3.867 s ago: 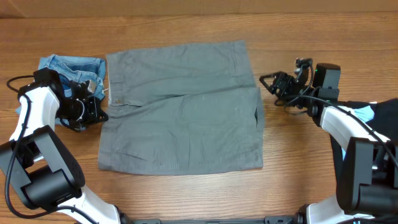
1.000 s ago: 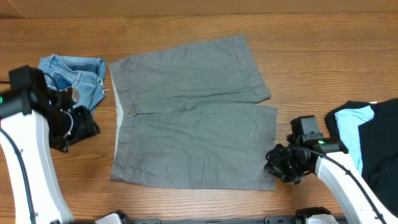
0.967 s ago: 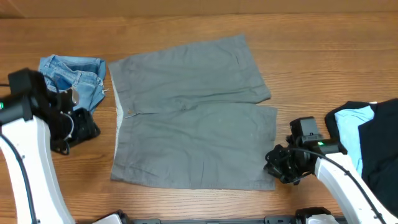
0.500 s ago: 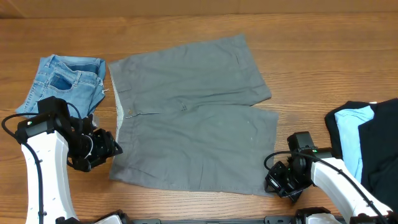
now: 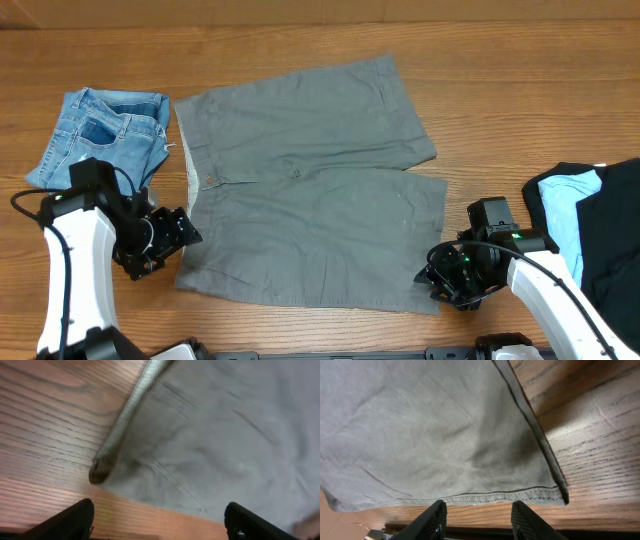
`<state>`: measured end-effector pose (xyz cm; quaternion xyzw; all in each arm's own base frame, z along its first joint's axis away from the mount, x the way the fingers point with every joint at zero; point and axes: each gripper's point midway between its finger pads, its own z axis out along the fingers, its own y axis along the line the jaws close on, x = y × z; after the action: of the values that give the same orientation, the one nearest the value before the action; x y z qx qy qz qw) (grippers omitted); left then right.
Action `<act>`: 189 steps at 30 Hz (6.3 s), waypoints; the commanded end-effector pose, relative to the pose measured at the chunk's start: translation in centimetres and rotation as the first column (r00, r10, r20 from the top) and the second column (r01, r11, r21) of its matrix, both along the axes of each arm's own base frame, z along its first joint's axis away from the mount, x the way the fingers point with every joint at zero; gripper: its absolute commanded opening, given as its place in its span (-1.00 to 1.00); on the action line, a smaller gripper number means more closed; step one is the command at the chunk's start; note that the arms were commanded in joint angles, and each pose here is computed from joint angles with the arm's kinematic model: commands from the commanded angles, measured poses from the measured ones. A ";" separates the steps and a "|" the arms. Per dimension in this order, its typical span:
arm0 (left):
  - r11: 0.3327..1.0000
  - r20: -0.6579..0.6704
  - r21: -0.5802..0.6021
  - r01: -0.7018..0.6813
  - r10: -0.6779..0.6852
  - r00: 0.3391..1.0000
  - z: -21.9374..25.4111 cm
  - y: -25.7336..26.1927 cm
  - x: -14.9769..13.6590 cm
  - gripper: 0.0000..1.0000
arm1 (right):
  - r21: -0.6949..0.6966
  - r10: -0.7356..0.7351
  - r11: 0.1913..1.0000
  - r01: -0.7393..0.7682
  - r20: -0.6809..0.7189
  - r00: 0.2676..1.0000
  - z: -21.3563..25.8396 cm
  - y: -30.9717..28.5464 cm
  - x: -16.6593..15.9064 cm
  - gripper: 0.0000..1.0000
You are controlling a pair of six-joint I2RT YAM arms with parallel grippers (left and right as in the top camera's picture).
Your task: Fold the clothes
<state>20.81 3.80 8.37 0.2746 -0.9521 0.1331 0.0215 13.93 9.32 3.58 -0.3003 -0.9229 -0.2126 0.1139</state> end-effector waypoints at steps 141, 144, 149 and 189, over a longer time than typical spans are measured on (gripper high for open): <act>0.997 -0.135 -0.074 -0.025 0.014 0.991 -2.2 0.3 -1.0 0.05 | 0.028 -0.094 0.995 0.091 0.122 0.988 3.1 0.4 5.0 -0.92; 1.000 -0.087 0.031 -0.002 0.004 0.996 0.6 1.8 -0.7 0.10 | 0.028 -0.094 0.995 0.092 0.122 0.988 3.1 0.4 5.0 -0.92; 0.994 0.008 0.111 -0.008 0.007 1.000 3.9 2.1 -1.2 0.50 | 0.031 -0.094 0.995 0.091 0.122 0.988 3.1 0.5 5.0 -0.92; 0.933 -0.109 0.082 -0.350 0.358 0.927 -9.5 0.0 -5.2 0.04 | 0.024 -0.069 0.997 0.067 0.116 0.991 3.0 0.4 4.6 -0.91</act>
<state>16.07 3.09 -0.32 0.4451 -0.8865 0.1143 0.0542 17.73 9.68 5.91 -0.3224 -0.9142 -0.2355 0.0703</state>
